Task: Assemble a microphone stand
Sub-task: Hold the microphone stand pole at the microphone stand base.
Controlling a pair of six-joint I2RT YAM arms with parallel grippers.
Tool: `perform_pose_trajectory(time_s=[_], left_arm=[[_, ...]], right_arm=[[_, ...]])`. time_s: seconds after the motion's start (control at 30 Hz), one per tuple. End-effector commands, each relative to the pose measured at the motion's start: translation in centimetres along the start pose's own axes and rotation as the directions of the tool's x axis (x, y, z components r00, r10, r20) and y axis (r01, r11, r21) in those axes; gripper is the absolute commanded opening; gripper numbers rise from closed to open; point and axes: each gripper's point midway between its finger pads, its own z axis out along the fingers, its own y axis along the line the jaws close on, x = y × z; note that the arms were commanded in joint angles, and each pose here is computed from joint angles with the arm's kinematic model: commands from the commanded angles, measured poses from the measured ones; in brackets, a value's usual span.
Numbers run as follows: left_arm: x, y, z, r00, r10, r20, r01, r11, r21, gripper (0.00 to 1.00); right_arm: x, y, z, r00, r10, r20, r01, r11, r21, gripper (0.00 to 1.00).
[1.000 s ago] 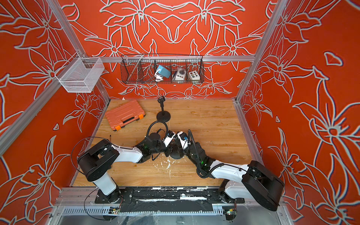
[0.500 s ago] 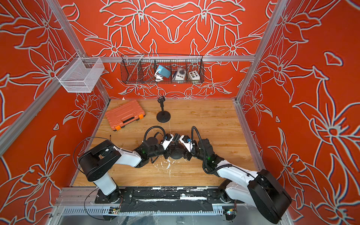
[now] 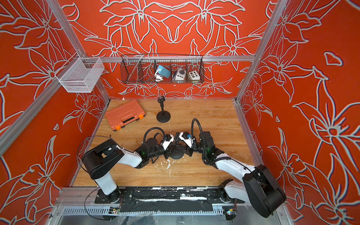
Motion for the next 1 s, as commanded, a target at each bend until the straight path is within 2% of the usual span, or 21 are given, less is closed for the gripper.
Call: perform_pose_trajectory(time_s=[0.0, 0.3, 0.5, 0.53, 0.63, 0.73, 0.97], left_arm=[[5.0, 0.5, -0.5, 0.988, -0.047, -0.145, 0.042, 0.998, -0.040, 0.00], [5.6, 0.6, -0.6, 0.989, -0.051, -0.137, 0.045, 0.998, -0.049, 0.00], [5.6, 0.6, -0.7, 0.989, -0.048, -0.137, 0.041, 0.998, -0.050, 0.00], [5.6, 0.7, -0.7, 0.989, -0.048, -0.137, 0.041, 0.998, -0.051, 0.00], [5.8, 0.7, -0.8, 0.989, -0.046, -0.139, 0.039, 0.998, -0.052, 0.00], [6.1, 0.6, -1.0, 0.990, -0.043, -0.137, 0.036, 0.998, -0.054, 0.00], [6.2, 0.2, -0.9, 0.990, -0.037, -0.134, 0.033, 0.999, -0.035, 0.00]], right_arm=[[-1.9, -1.0, 0.3, 0.997, -0.016, 0.072, 0.014, 0.999, 0.029, 0.39], [-3.2, -1.4, 0.2, 0.990, 0.003, 0.139, -0.011, 0.998, 0.057, 0.40], [-2.9, -1.1, 0.6, 0.992, 0.006, 0.125, -0.012, 0.999, 0.047, 0.34], [-2.8, -1.2, 0.7, 0.992, 0.007, 0.122, -0.013, 0.998, 0.054, 0.35], [-2.4, -2.1, 0.8, 0.994, 0.027, 0.108, -0.038, 0.994, 0.102, 0.47], [-2.2, -2.7, 0.7, 0.995, 0.043, 0.093, -0.055, 0.990, 0.133, 0.53], [-3.1, -2.0, 1.5, 0.995, 0.024, 0.102, -0.030, 0.998, 0.062, 0.51]])
